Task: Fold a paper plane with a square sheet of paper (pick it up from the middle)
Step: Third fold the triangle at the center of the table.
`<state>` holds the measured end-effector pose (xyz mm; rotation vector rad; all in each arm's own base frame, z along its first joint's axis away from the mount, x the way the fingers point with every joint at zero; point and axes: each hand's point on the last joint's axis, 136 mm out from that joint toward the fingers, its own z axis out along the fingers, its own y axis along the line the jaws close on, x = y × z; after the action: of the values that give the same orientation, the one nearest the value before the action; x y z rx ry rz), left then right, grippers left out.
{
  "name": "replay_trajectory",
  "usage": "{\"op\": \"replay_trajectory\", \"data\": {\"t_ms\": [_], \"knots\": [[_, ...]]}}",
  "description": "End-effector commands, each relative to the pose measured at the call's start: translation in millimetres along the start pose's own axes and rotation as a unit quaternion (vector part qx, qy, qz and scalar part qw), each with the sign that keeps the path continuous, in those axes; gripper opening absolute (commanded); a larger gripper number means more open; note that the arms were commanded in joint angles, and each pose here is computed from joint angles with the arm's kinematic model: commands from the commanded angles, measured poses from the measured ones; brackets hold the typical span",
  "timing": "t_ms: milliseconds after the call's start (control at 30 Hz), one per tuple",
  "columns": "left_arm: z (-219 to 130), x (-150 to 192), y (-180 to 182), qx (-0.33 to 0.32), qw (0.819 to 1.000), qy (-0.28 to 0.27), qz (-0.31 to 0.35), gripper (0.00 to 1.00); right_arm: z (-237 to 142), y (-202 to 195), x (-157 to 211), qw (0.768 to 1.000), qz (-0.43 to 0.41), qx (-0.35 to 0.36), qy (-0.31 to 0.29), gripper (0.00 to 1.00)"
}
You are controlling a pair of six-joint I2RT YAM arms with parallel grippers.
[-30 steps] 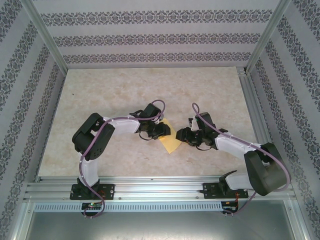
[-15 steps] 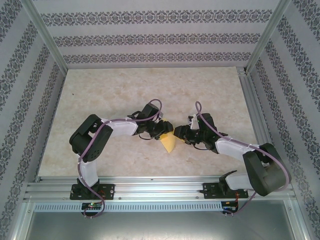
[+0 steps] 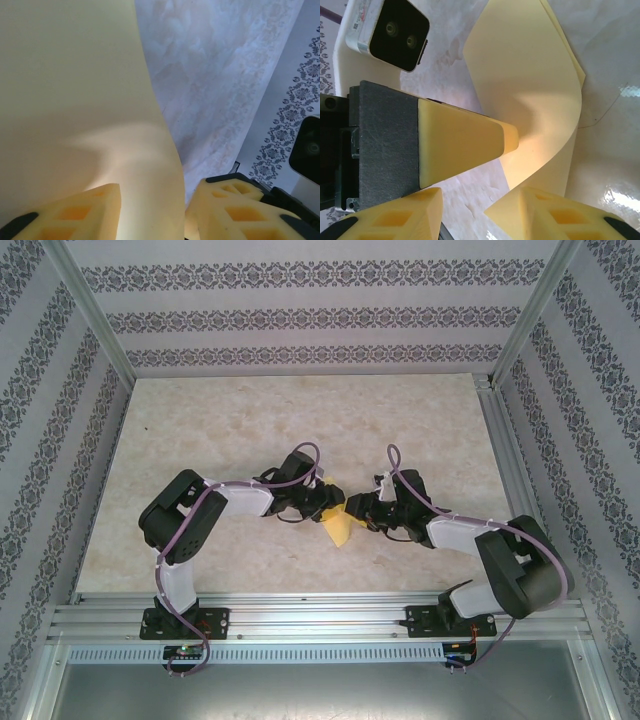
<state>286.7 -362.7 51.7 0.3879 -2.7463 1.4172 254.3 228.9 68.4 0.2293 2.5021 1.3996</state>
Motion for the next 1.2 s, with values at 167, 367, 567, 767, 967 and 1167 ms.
{"op": "replay_trajectory", "data": {"t_ms": [167, 367, 567, 767, 967, 1167], "knots": [[-0.6, 19.1, -12.7, 0.035, 0.999, 0.035, 0.018, 0.37, 3.0, 2.5, -5.5, 1.0, 0.001, -0.019, -0.016, 0.45], [0.6, 24.6, -9.5, 0.039, 0.998, 0.047, 0.02, 0.3, 2.2, -1.1, -5.2, 1.0, 0.005, -0.017, -0.018, 0.45], [-1.8, 24.3, -9.5, 0.041, 0.998, 0.039, 0.022, 0.29, -3.2, -4.3, -9.0, 0.999, 0.018, -0.023, -0.03, 0.46], [-0.1, 24.4, -7.2, 0.042, 0.998, 0.04, 0.019, 0.29, -4.1, 1.2, -17.0, 0.997, 0.031, -0.051, -0.042, 0.49], [1.0, 26.9, -8.8, 0.046, 0.998, 0.045, 0.021, 0.29, -0.1, -5.2, -15.8, 0.993, 0.065, -0.083, -0.047, 0.59], [3.8, 31.7, -9.3, 0.048, 0.997, 0.056, 0.024, 0.29, 4.3, -8.1, -18.3, 0.989, 0.084, -0.105, -0.054, 0.61]]}}
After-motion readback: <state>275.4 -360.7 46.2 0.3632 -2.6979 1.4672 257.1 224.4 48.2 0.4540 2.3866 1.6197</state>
